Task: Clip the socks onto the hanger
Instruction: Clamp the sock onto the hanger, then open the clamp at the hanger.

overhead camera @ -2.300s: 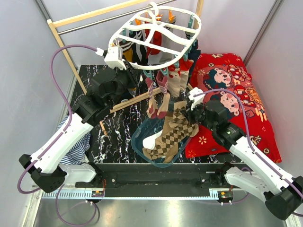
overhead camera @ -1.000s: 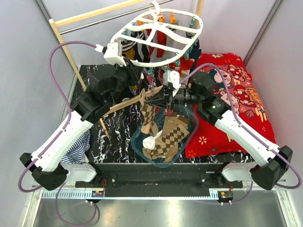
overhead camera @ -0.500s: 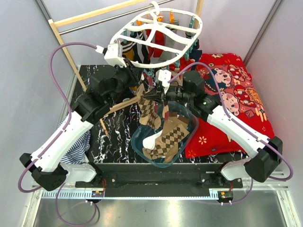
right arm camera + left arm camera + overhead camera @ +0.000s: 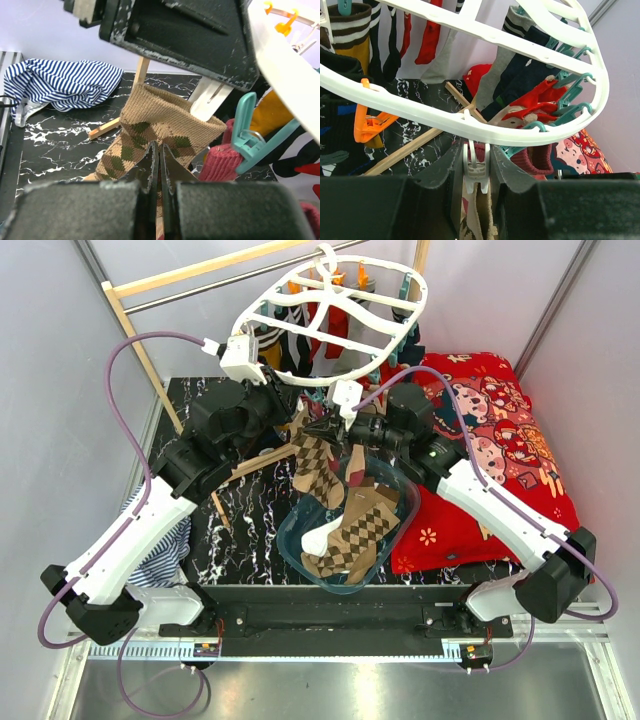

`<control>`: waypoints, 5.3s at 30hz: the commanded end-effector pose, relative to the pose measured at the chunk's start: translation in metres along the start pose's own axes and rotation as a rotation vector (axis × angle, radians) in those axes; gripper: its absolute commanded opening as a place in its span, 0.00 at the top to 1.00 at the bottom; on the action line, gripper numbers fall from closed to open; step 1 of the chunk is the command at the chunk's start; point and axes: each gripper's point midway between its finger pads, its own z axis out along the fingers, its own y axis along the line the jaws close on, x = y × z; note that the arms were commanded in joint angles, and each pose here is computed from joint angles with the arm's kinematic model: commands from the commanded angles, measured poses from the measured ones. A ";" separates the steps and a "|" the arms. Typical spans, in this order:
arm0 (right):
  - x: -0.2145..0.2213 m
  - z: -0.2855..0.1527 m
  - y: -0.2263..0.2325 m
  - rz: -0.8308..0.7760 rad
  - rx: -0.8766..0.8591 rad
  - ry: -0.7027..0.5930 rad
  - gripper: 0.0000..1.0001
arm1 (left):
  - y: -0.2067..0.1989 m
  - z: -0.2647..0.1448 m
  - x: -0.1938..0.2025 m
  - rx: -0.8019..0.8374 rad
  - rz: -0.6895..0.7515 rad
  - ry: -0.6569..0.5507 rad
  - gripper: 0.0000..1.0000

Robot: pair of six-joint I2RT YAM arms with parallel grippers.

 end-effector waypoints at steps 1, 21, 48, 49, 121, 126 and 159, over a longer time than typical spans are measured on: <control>-0.027 0.003 -0.012 -0.065 0.034 -0.058 1.00 | -0.012 -0.009 -0.024 0.059 -0.022 -0.076 0.99; -0.016 0.004 -0.001 -0.013 -0.005 -0.041 1.00 | -0.018 -0.011 -0.029 0.085 -0.044 -0.086 0.99; -0.015 0.002 -0.009 -0.032 0.030 -0.028 1.00 | -0.019 -0.015 -0.029 0.095 -0.042 -0.088 0.99; -0.016 0.002 -0.010 -0.035 0.034 -0.030 1.00 | -0.018 -0.015 -0.030 0.092 -0.039 -0.090 0.99; -0.039 -0.011 -0.036 -0.085 0.154 -0.055 1.00 | 0.092 -0.056 -0.042 -0.065 0.295 -0.160 0.16; -0.039 -0.011 -0.036 -0.081 0.152 -0.060 1.00 | 0.102 -0.051 -0.040 -0.063 0.465 -0.277 0.18; -0.041 -0.018 -0.040 -0.085 0.168 -0.074 1.00 | 0.085 0.018 -0.034 -0.157 0.511 -0.472 0.27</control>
